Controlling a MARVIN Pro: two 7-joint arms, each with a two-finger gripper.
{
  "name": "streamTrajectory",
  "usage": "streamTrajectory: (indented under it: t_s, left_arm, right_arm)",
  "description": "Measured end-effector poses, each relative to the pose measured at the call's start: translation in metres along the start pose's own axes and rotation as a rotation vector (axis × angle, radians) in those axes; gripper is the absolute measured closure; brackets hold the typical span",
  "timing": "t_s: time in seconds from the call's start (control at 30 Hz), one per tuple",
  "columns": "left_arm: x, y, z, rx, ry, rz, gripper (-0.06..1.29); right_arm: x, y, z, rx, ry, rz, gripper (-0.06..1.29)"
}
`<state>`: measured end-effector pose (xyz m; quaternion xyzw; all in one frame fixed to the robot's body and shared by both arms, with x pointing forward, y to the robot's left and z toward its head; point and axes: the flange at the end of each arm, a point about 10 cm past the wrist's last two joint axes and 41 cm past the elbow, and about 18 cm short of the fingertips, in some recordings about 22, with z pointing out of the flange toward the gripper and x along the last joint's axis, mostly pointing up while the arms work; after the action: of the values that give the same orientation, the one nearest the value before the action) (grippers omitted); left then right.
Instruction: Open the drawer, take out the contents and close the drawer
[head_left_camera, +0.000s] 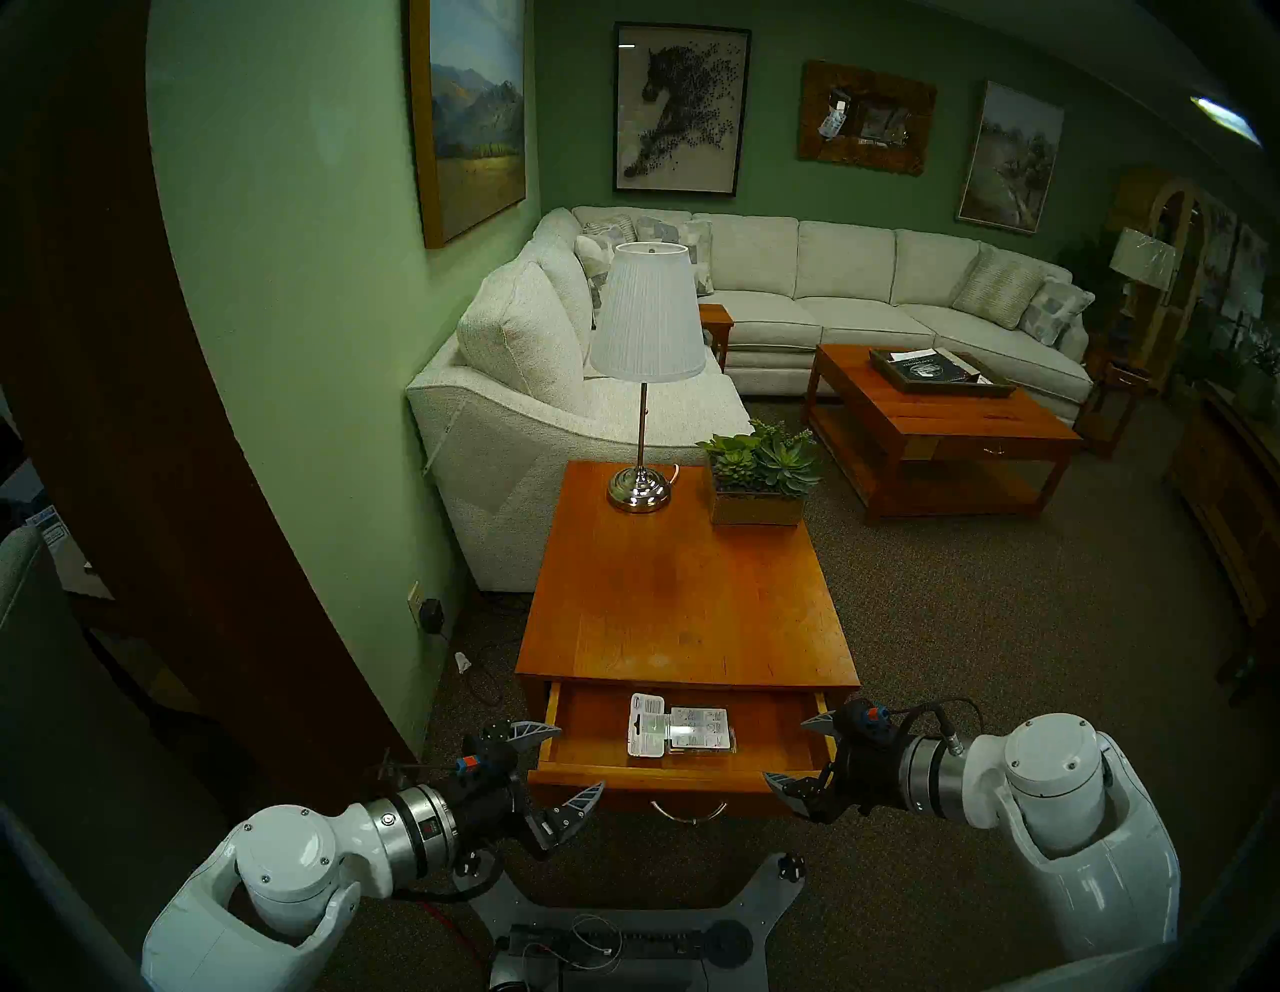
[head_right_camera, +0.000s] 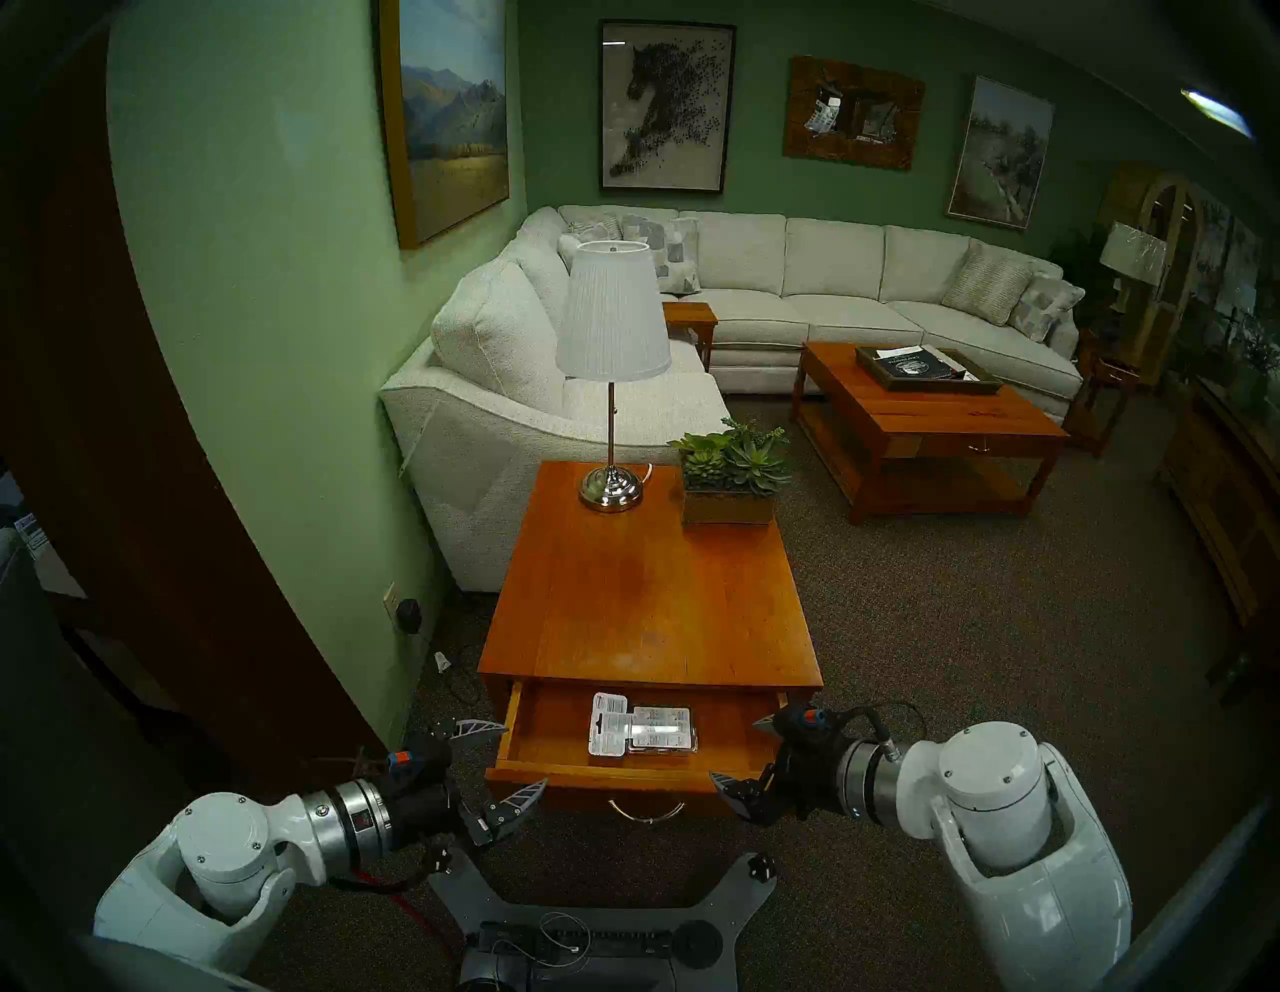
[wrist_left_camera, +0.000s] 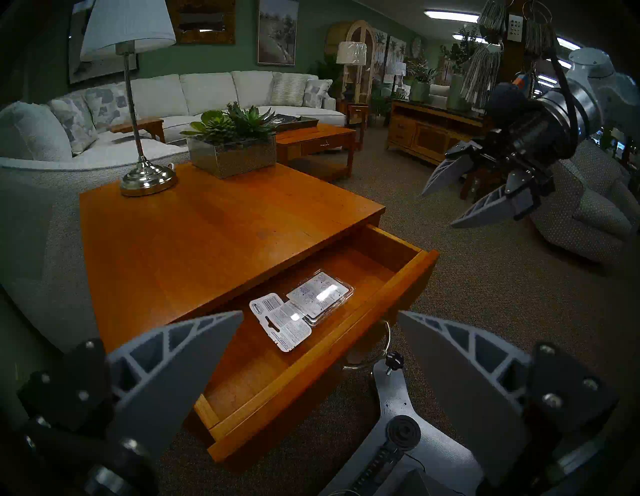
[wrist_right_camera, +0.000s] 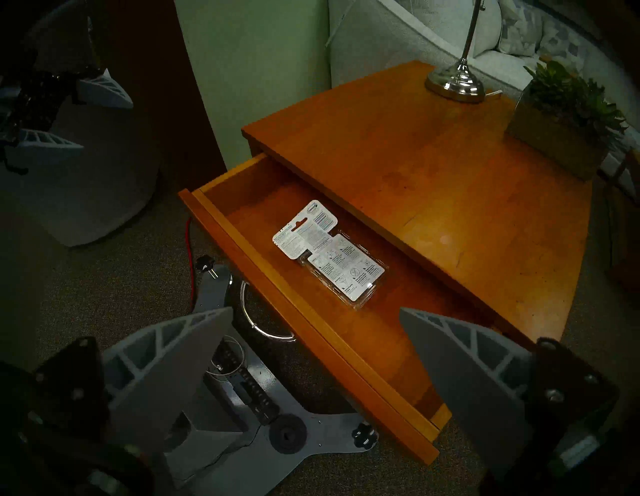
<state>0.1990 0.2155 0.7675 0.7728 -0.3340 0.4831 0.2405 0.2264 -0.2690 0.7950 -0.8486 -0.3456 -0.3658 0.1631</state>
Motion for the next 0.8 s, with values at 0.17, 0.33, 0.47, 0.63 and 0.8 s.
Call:
streamTrajectory:
  t_s: [0.17,0.33,0.47,0.63,0.8]
  left_arm:
    - [-0.002,0.003,0.005,-0.014,-0.047,-0.042,0.02]
    - [-0.004,0.002,0.016,-0.022,-0.096,-0.116,0.02]
    - [0.0,-0.004,0.025,-0.01,-0.109,-0.169,0.02]
    - [0.008,-0.012,0.034,0.011,-0.112,-0.225,0.02]
    - [0.014,-0.018,0.045,0.029,-0.121,-0.288,0.02]
  right_arm:
    - [-0.005,-0.005,-0.002,-0.006,0.01,0.01,-0.01]
    - [-0.009,-0.009,-0.003,-0.007,0.013,0.017,-0.01]
    - [-0.011,-0.01,-0.003,-0.008,0.015,0.021,-0.01]
    - [-0.011,-0.01,-0.003,-0.011,0.018,0.022,-0.01]
    - [-0.01,-0.01,-0.003,-0.013,0.021,0.021,-0.01]
